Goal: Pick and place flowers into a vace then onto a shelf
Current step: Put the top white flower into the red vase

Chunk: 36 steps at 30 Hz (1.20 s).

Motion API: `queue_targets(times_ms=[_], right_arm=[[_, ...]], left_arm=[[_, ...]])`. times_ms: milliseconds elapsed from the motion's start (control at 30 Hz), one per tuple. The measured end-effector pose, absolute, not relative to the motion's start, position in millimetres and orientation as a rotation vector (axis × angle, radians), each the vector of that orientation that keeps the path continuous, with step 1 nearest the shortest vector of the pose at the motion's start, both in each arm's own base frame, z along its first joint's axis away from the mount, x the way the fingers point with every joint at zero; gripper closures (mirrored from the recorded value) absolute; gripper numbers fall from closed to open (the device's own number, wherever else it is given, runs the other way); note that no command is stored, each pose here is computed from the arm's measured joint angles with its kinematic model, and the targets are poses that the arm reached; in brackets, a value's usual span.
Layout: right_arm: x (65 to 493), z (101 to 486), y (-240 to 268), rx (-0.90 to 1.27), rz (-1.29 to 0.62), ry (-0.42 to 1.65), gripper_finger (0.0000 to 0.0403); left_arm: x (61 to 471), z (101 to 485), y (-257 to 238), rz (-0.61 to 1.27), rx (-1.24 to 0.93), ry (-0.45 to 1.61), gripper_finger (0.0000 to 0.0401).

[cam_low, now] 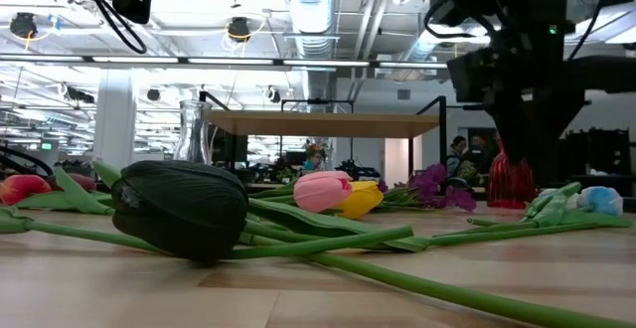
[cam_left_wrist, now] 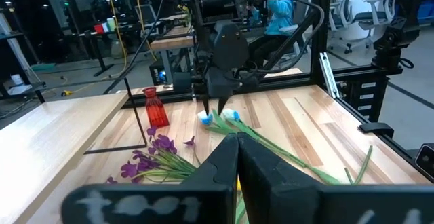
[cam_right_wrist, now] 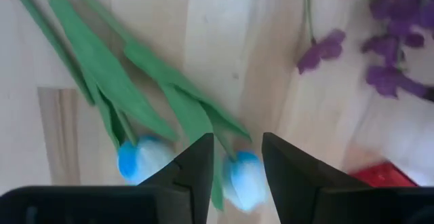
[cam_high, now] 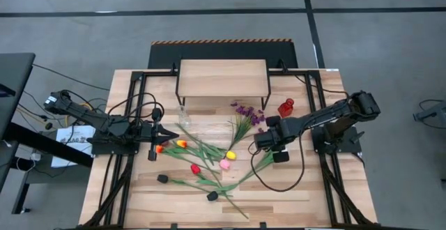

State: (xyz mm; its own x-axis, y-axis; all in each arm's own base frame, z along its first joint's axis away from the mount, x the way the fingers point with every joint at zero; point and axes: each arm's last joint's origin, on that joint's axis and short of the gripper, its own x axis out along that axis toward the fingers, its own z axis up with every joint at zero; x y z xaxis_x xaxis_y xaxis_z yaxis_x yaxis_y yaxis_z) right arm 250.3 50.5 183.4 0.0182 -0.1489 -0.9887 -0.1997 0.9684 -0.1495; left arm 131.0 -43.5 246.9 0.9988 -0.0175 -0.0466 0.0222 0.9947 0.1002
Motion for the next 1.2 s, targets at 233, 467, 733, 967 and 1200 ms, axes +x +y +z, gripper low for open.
queue_targets(times_ms=[233, 467, 733, 967, 1200], right_arm=[[242, 170, 53, -0.258, 0.074, 1.547, 0.0284], [250, 162, 56, -0.229, 0.115, 1.536, 0.0284], [253, 140, 57, -0.262, 0.133, 1.627, 0.0284], [254, 123, 58, -0.270, 0.159, 1.693, 0.0286], [252, 129, 56, -0.254, 0.153, 1.662, 0.0326]], left_arm=[[131, 247, -43, -0.020, 0.101, 0.045, 0.0401], [131, 247, -43, -0.020, 0.101, 0.045, 0.0401], [131, 247, -44, -0.020, 0.099, 0.042, 0.0401], [131, 248, -44, -0.026, 0.098, 0.040, 0.0401], [131, 247, -44, -0.027, 0.099, 0.040, 0.0401]])
